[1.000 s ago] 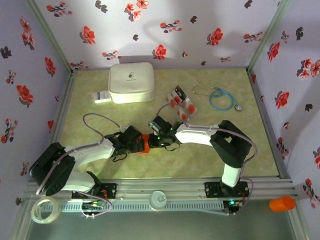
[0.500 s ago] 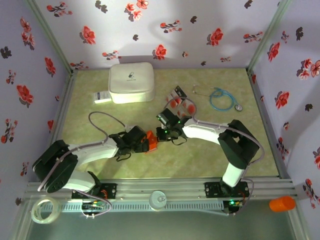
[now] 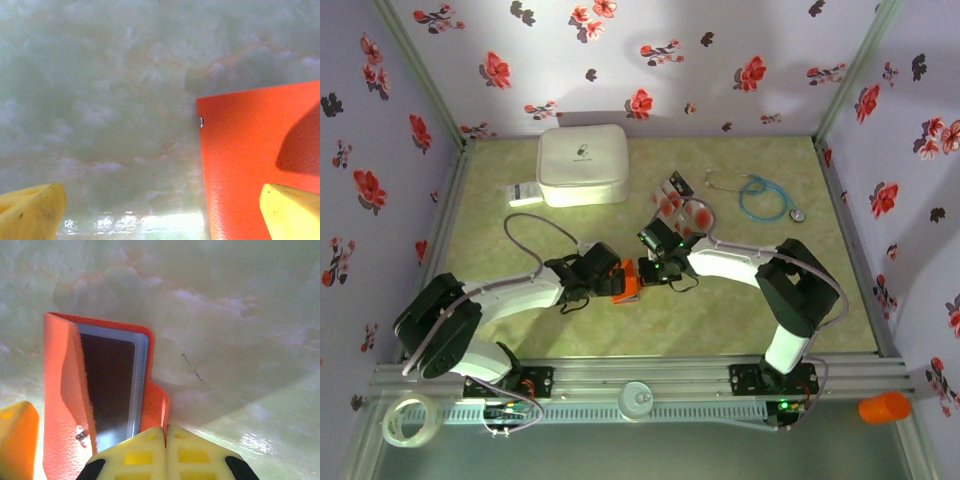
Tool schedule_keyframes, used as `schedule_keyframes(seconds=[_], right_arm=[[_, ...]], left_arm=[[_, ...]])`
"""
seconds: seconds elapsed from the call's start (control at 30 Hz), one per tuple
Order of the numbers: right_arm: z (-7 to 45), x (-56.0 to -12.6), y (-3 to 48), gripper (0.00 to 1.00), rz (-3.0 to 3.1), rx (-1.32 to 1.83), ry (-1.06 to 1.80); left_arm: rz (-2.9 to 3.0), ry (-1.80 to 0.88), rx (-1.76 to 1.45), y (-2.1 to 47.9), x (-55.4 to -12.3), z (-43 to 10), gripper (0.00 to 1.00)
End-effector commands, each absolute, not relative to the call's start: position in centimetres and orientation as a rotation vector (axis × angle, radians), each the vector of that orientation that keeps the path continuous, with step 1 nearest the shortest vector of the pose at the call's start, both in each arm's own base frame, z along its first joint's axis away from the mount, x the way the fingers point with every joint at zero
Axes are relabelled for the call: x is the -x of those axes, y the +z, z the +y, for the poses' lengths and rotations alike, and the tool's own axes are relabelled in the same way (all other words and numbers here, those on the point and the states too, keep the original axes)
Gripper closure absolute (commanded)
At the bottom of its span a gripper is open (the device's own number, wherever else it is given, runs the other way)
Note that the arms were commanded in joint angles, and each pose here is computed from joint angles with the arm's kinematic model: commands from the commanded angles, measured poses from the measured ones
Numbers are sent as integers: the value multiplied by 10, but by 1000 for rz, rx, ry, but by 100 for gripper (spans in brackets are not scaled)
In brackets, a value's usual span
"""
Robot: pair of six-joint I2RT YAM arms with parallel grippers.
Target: Put the credit cards into the card holder
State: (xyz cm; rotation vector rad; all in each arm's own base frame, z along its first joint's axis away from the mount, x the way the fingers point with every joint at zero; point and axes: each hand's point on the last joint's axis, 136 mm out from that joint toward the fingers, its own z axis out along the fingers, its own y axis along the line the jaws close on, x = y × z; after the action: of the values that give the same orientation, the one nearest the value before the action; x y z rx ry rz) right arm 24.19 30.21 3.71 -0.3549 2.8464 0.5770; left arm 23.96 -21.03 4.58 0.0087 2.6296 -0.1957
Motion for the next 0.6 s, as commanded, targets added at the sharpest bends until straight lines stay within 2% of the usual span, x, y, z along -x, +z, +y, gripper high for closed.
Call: schedule_keyframes(seconds=[0.0, 0.57], right_arm=[[296, -242, 37, 100, 2840, 370, 556], [294, -245, 38, 100, 2837, 354, 559]], left_arm=[[2612, -122, -21, 52, -249, -199, 0], [2585, -207, -118, 52, -255, -215, 0]])
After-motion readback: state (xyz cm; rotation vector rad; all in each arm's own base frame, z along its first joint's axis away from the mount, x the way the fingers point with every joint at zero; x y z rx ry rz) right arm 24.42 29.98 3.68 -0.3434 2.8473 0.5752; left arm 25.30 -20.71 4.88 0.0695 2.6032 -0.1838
